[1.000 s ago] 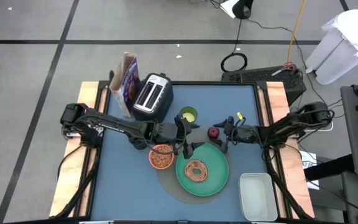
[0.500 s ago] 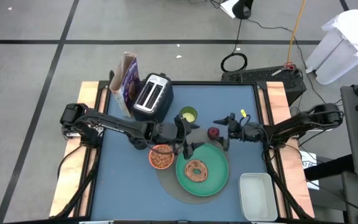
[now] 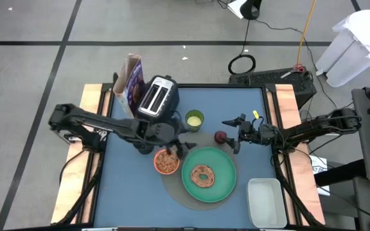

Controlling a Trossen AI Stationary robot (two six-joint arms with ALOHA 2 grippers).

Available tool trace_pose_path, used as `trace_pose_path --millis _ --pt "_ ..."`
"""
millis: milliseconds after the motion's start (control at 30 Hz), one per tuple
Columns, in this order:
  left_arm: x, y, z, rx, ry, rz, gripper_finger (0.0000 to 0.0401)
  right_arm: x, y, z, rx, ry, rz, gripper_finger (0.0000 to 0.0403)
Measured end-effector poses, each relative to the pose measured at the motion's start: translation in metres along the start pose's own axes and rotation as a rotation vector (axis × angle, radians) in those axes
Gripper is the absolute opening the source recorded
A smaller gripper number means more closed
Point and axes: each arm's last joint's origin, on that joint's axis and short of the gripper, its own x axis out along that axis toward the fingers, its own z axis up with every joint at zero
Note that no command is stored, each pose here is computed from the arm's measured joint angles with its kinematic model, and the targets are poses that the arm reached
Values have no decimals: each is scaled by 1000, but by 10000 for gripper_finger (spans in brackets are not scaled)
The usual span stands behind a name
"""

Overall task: Arrange a breakfast setting
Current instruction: Put the spoon beside the orange bowl

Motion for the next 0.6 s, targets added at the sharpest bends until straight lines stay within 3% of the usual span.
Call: trace_pose_path --millis 167,333,600 --pt "-44 11 -9 -181 189 84 374 0 0 1 2 -9 2 357" --pt "-75 16 -27 -270 383 169 374 0 0 1 1 -7 1 357" --pt "-107 31 -56 -356 646 491 374 0 0 1 1 -8 1 357"
